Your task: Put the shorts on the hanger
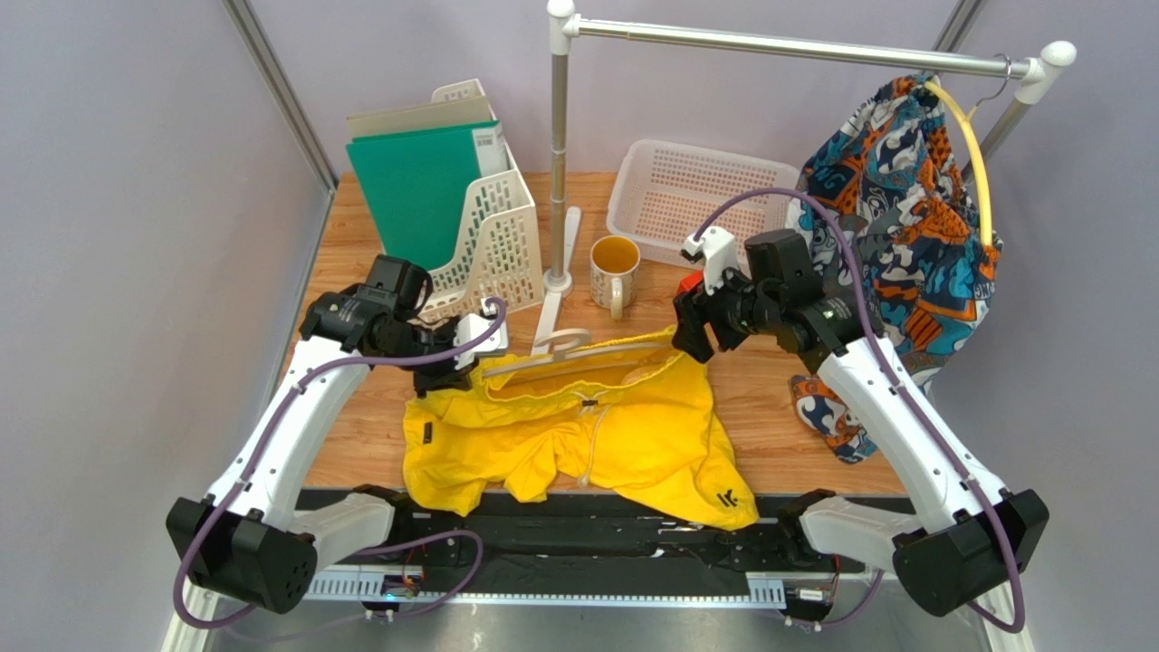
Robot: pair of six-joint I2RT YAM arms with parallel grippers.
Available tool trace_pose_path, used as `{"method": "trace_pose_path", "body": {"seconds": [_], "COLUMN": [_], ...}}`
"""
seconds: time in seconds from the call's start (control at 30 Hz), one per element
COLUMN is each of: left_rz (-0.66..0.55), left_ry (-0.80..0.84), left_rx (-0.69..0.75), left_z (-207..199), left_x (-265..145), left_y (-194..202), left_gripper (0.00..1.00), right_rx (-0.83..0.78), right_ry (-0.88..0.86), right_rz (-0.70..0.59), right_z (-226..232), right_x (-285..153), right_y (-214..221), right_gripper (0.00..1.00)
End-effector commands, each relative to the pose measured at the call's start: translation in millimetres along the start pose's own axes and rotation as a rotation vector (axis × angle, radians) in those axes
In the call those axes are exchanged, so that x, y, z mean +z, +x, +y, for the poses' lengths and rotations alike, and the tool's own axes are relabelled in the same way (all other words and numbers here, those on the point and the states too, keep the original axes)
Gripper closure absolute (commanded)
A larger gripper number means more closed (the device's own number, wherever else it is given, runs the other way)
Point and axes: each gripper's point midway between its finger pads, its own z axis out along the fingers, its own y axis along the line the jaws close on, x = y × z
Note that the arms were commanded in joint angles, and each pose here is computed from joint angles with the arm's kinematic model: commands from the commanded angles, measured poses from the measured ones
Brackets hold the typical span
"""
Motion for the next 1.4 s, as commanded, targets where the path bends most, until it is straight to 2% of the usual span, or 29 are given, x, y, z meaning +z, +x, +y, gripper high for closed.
{"method": "trace_pose_path", "body": {"seconds": [0.0, 0.2, 0.4, 0.57, 0.77, 1.03, 1.07, 1.13, 1.17, 1.2, 1.27, 1.37], "left_rz": [0.008, -0.083, -0.146, -0.178, -0.193, -0.245, -0.250, -0.252, -0.256, -0.259, -0.270, -0.297], "left_ry": [0.019, 0.043, 0.055, 0.057, 0.081, 0.075, 0.072, 0.069, 0.062, 0.057, 0.034, -0.004], "left_rx": [-0.016, 0.006, 0.050, 0.091, 0.097, 0.103, 0.107, 0.105, 0.109, 0.106, 0.088, 0.039], "left_z": [-17.5, -24.4, -29.7, -35.0, -41.2, -49.1, -50.1, -51.2, -51.7, -52.0, -49.4, -42.5], "left_x": [-14.5, -18.8, -22.7, -27.3, -28.3, -33.6, -34.9, -36.2, -37.7, -39.1, -43.4, -52.6], "left_y": [-0.9, -20.4, -33.1, -39.1, -41.1, -49.7, -50.7, -51.2, -52.1, -53.2, -58.2, -70.7], "left_gripper": [1.00, 1.00, 1.00, 1.00, 1.00, 1.00, 1.00, 1.00, 1.00, 1.00, 0.99, 0.85], "right_rx": [-0.110, -0.270, -0.545, -0.720, -0.797, -0.852, -0.854, -0.850, -0.845, -0.836, -0.820, -0.789], "right_ry": [-0.043, -0.224, -0.364, -0.410, -0.477, -0.531, -0.530, -0.517, -0.505, -0.490, -0.451, -0.421], "right_rz": [-0.168, -0.260, -0.433, -0.442, -0.441, -0.401, -0.397, -0.386, -0.385, -0.395, -0.390, -0.396], "right_z": [11.3, 50.9, 102.9, 127.5, 154.2, 178.8, 179.7, 177.9, 176.9, 175.9, 169.6, 166.3], "right_x": [-32.7, -32.0, -32.0, -13.3, -4.1, 14.3, 15.3, 17.7, 17.5, 14.2, 10.2, -10.3], "right_y": [-47.5, -54.9, -59.2, -54.2, -59.1, -49.8, -50.7, -52.7, -55.0, -61.8, -68.1, -80.9], "right_gripper": [0.28, 0.22, 0.20, 0.25, 0.33, 0.55, 0.65, 0.79, 0.97, 1.00, 1.00, 1.00]}}
